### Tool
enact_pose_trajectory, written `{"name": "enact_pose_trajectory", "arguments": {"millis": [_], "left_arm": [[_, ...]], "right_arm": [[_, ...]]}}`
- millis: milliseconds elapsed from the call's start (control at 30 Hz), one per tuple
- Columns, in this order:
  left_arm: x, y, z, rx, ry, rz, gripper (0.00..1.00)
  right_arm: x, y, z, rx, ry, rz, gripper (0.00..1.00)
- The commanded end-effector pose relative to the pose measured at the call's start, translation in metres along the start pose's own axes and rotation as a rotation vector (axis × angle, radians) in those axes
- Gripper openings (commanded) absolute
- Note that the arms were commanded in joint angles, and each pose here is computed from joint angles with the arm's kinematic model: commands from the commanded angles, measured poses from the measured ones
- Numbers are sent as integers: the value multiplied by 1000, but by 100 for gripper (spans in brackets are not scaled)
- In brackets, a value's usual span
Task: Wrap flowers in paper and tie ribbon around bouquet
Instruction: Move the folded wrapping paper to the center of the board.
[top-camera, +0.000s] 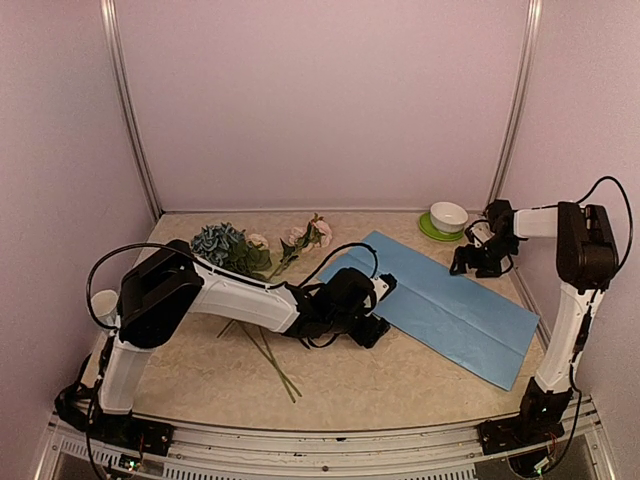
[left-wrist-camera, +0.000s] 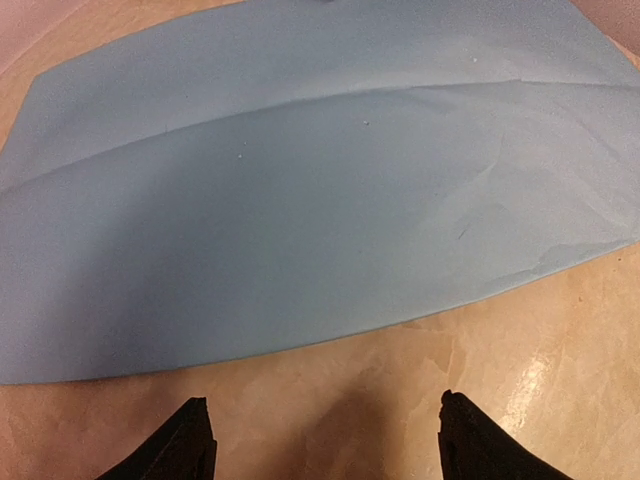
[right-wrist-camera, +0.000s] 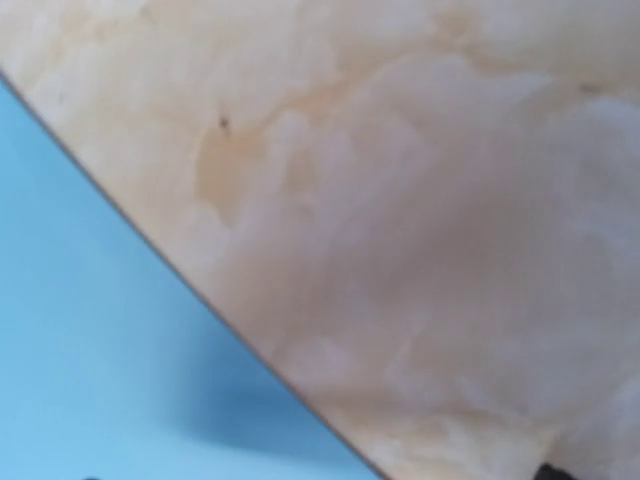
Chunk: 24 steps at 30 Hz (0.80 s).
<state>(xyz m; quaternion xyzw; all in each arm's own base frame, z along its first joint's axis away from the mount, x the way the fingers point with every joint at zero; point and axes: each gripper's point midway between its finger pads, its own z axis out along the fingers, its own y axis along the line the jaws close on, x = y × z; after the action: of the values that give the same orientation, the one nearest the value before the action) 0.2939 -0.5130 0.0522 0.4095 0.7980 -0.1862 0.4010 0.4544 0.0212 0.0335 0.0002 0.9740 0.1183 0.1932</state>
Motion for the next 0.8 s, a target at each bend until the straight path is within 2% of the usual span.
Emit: {"name": "enact_pose_trajectory", "arguments": {"millis": [0,333,500,767], "left_arm": [[9,1,13,-7,33,-1,75],[31,69,18,-134,93,-108,74],[46,114,9,-232,126,-150,74],[34,156,-20,-332,76,-150,77]], "right_arm": [[32,12,5,-65,91,2,90],[75,90,-6,-250,151,-91,80],[100,148,-24,-420,153,-162,79],[115,200,-66,-710,64,-115,70]]}}
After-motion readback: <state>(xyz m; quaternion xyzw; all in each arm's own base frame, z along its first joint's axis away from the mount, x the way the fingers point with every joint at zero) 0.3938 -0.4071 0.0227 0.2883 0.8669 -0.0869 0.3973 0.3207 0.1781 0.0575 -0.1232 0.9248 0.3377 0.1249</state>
